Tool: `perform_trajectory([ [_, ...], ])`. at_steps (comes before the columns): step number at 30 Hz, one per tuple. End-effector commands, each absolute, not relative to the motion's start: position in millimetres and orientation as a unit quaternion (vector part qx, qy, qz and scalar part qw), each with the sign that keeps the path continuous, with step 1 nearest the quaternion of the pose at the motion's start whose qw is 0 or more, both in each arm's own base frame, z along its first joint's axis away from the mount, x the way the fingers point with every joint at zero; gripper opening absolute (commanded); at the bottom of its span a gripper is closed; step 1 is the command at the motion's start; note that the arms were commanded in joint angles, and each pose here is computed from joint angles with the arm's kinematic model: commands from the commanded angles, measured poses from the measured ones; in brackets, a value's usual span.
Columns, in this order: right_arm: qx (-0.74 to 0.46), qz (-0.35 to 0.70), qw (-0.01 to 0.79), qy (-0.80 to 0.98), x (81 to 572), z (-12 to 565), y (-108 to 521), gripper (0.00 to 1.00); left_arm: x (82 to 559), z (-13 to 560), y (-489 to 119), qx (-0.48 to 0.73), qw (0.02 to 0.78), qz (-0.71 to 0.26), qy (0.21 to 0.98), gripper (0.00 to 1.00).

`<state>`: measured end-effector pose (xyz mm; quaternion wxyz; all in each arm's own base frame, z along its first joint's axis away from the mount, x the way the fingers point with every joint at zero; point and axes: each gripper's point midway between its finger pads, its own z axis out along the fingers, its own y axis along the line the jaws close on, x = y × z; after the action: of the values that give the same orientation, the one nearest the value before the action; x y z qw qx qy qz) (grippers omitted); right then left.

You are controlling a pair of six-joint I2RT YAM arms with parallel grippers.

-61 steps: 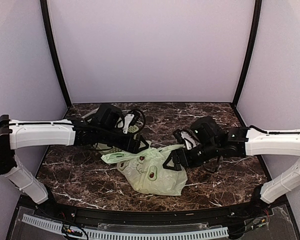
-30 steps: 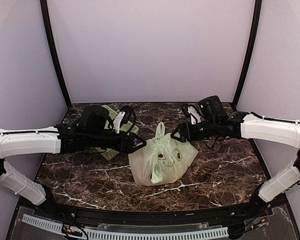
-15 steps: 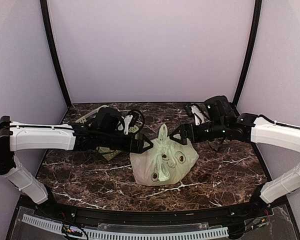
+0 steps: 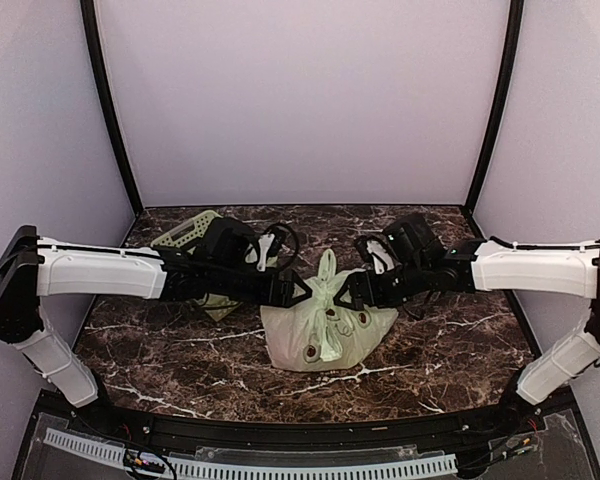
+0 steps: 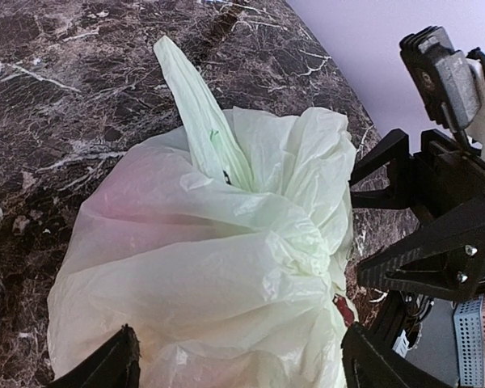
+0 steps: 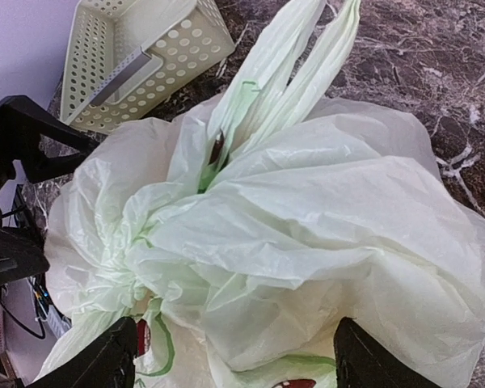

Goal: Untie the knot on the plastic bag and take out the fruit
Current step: Untie the takeout bag at the center of the board.

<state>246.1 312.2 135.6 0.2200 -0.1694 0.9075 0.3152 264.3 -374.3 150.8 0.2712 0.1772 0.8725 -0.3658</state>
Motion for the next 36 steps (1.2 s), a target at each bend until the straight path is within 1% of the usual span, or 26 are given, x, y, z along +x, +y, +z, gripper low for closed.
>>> perform_trajectory([
  [1,-0.166,0.312,0.221,0.909,255,135,322,0.80,269,157,-383,0.177,0.274,-0.376,0.867,0.83],
  [5,-0.165,0.307,0.214,0.913,258,127,325,0.74,270,155,-389,0.179,0.268,-0.383,0.866,0.79],
  [6,-0.165,0.307,0.213,0.913,260,126,326,0.70,270,155,-390,0.179,0.267,-0.385,0.865,0.78],
  [8,-0.163,0.305,0.210,0.914,260,124,327,0.63,270,154,-392,0.181,0.263,-0.387,0.865,0.73],
  [9,-0.162,0.304,0.210,0.915,261,122,327,0.58,270,153,-393,0.181,0.262,-0.387,0.866,0.68],
  [10,-0.160,0.304,0.211,0.915,262,122,327,0.52,270,153,-394,0.181,0.261,-0.388,0.865,0.65],
  [11,-0.159,0.304,0.211,0.915,262,122,327,0.46,270,152,-394,0.181,0.260,-0.388,0.866,0.59],
  [12,-0.158,0.303,0.213,0.915,263,122,327,0.40,270,151,-395,0.181,0.259,-0.388,0.866,0.56],
  [13,-0.157,0.303,0.214,0.915,263,123,327,0.33,271,150,-395,0.180,0.258,-0.388,0.866,0.48],
  [14,-0.155,0.302,0.215,0.916,264,123,326,0.25,271,150,-395,0.180,0.258,-0.388,0.866,0.43],
  [15,-0.152,0.300,0.218,0.916,264,124,326,0.15,271,150,-395,0.180,0.258,-0.388,0.866,0.35],
  [16,-0.150,0.299,0.219,0.917,265,123,325,0.08,271,149,-395,0.179,0.258,-0.388,0.866,0.26],
  [17,-0.147,0.298,0.221,0.917,265,124,324,0.03,271,150,-395,0.179,0.259,-0.389,0.866,0.22],
  [18,-0.144,0.297,0.223,0.917,265,124,323,0.00,270,152,-395,0.183,0.262,-0.391,0.863,0.16],
  [19,-0.142,0.296,0.225,0.917,266,125,321,0.00,270,154,-397,0.186,0.263,-0.394,0.861,0.13],
  [20,-0.141,0.296,0.228,0.917,266,126,321,0.00,270,157,-397,0.190,0.269,-0.396,0.857,0.05],
  [22,-0.140,0.298,0.234,0.915,267,130,321,0.00,270,165,-399,0.197,0.277,-0.404,0.849,0.01],
  [32,-0.130,0.294,0.277,0.906,273,154,312,0.00,280,195,-393,0.193,0.322,-0.413,0.830,0.01],
  [36,-0.119,0.281,0.277,0.911,277,148,301,0.00,284,192,-381,0.174,0.326,-0.418,0.830,0.01],
])
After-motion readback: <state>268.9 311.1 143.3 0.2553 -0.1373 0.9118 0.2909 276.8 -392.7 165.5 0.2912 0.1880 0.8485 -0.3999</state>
